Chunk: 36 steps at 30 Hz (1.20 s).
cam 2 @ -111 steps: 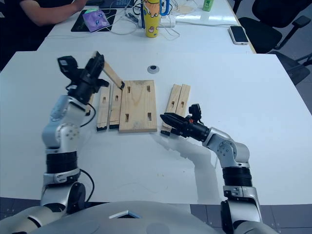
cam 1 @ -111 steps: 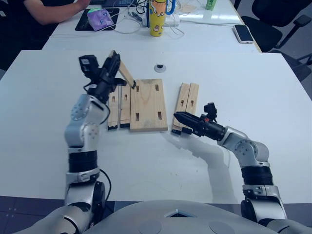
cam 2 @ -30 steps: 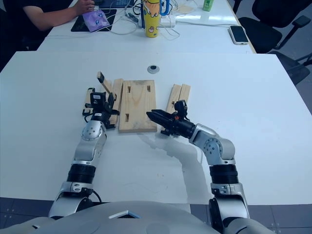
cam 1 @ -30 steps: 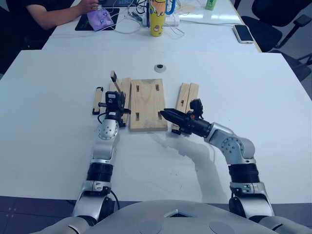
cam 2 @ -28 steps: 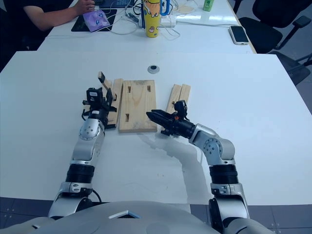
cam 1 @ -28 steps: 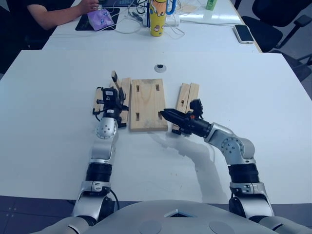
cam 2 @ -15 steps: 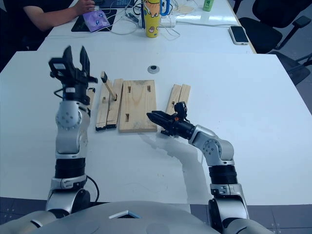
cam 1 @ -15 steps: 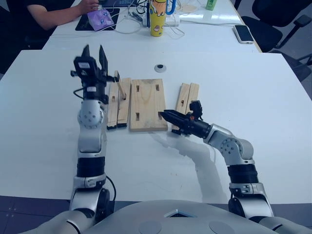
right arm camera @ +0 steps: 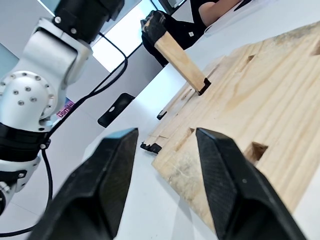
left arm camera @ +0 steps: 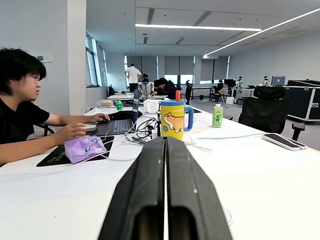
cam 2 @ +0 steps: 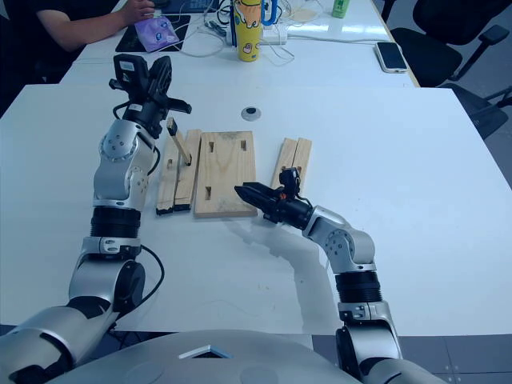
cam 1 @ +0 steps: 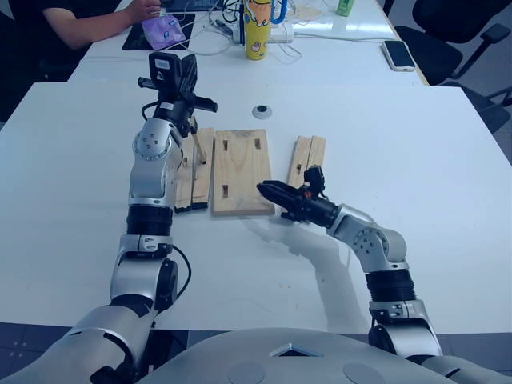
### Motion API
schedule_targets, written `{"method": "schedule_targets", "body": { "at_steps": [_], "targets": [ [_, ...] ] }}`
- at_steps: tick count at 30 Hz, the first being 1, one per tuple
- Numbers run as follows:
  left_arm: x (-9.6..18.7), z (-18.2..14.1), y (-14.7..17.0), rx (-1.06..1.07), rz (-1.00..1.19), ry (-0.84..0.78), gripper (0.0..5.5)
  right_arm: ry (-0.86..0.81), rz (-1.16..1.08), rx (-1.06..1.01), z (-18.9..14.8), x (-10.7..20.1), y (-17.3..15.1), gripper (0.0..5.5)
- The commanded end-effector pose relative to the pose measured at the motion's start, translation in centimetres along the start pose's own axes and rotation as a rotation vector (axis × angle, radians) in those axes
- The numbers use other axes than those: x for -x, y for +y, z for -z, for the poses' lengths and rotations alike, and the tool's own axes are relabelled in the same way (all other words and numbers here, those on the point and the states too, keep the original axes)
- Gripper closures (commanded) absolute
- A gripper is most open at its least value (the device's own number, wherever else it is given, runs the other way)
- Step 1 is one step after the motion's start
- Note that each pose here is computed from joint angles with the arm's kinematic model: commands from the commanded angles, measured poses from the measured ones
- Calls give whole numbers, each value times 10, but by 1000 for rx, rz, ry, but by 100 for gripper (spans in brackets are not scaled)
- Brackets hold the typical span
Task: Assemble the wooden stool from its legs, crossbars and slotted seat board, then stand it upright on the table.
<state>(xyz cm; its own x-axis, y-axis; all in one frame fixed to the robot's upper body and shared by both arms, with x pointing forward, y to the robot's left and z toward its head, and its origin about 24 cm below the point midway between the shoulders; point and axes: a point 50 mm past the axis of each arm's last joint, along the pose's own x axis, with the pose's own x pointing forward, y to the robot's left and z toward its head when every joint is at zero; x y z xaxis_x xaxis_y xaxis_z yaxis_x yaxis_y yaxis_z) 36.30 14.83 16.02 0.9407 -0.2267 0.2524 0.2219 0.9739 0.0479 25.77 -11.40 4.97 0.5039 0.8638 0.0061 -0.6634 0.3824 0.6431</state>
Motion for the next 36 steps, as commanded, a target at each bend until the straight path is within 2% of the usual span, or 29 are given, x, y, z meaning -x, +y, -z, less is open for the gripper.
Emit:
{"method": "schedule_targets", "body": {
  "at_steps": [1, 6, 8, 10, 14, 15, 17, 24, 30, 36],
  "targets": [
    [-13, -22, -1, -95, 25, -82, 548, 11, 9, 24, 0, -3, 0, 336],
    [-18, -52, 1, -146, -15, -276, 548, 14, -2, 34, 1, -8, 0, 336],
    [-18, -47, -1, -125, -4, -263, 548, 14, -5, 37, 0, -9, 0, 336],
    [-17, -17, -1, -76, -4, -107, 548, 16, -8, 39, 0, -10, 0, 336],
    [17, 83, -8, 84, -7, 428, 548, 18, -14, 37, 2, -10, 1, 336],
    [25, 97, -12, 104, 4, 506, 548, 19, -14, 35, 3, -10, 1, 336],
    [31, 104, -10, 90, -17, 541, 548, 23, -16, 36, 3, -10, 2, 336],
    [13, 71, -1, 31, -76, 356, 548, 30, -20, 37, 2, -10, 2, 336],
    [1, 12, 4, 17, -106, -32, 548, 24, -15, 35, 3, -9, 1, 336],
    [-2, -22, 12, -13, -111, -212, 548, 7, -15, 26, 5, -11, 4, 336]
  ]
}}
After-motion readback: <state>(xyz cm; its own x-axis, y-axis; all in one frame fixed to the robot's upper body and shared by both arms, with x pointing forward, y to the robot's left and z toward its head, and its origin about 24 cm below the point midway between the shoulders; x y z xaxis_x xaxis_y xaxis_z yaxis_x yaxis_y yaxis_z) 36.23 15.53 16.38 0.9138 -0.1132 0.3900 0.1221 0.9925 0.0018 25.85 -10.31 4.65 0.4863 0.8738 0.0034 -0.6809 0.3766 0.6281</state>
